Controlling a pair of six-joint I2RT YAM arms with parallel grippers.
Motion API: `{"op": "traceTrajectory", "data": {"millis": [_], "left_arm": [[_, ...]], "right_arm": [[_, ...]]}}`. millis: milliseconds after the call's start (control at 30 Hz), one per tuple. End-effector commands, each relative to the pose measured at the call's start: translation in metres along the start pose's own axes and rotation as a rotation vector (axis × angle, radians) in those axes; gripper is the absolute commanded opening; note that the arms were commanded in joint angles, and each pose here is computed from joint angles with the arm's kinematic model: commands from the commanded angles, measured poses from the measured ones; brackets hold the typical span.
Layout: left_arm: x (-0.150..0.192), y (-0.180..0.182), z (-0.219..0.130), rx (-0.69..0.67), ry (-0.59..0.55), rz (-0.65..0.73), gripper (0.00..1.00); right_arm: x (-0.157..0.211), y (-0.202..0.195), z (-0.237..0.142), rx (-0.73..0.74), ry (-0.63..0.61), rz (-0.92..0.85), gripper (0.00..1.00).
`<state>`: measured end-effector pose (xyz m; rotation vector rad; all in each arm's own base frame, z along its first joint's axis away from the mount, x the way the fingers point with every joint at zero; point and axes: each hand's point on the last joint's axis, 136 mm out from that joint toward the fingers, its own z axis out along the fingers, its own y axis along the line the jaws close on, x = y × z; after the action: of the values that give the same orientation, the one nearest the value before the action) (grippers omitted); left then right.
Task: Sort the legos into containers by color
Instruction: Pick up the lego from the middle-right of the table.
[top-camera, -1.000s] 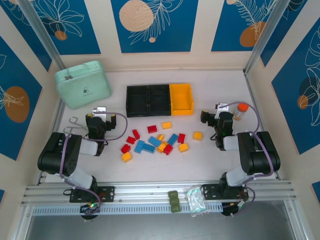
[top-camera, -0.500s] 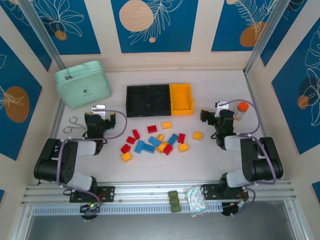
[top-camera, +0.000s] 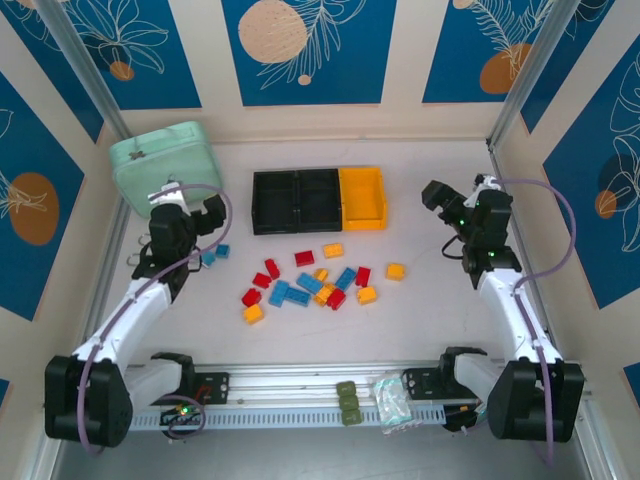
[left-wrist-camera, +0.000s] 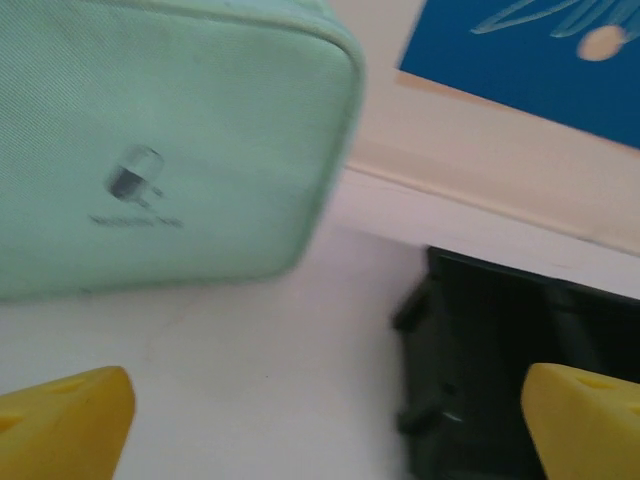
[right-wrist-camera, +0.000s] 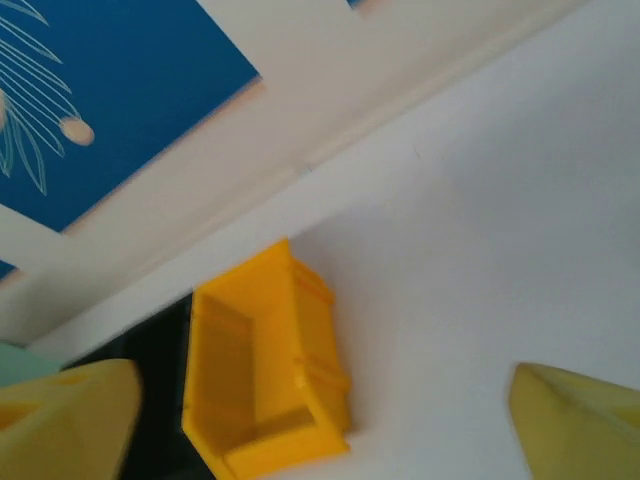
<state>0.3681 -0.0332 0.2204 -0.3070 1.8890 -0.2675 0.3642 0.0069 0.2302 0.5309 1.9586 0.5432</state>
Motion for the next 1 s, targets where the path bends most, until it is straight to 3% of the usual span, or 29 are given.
{"op": "traceTrajectory", "data": {"millis": [0, 133, 333, 500, 733, 967], "left_arm": [[0.037, -0.033, -0.012, 0.176, 0.254, -0.137, 0.88], [0.067, -0.063, -0.029, 0.307, 0.471, -0.144, 0.76], [0.105, -0.102, -0.067, 0.452, 0.649, -0.114, 0.74], [0.145, -0.122, -0.094, 0.494, 0.725, -0.042, 0.75], [0.182, -0.126, -0.102, 0.485, 0.764, -0.052, 0.75], [0.186, -0.130, -0.102, 0.478, 0.769, -0.037, 0.75]], "right_arm": [[0.066, -0.002, -0.008, 0.046, 0.363, 0.149, 0.82], [0.100, -0.010, -0.013, 0.191, 0.539, 0.068, 0.74], [0.148, -0.019, -0.012, 0.352, 0.755, -0.059, 0.74], [0.178, -0.028, -0.002, 0.437, 0.848, -0.138, 0.75], [0.212, -0.045, 0.013, 0.512, 0.939, -0.176, 0.74], [0.218, -0.039, 0.019, 0.517, 0.960, -0.221, 0.33]]}}
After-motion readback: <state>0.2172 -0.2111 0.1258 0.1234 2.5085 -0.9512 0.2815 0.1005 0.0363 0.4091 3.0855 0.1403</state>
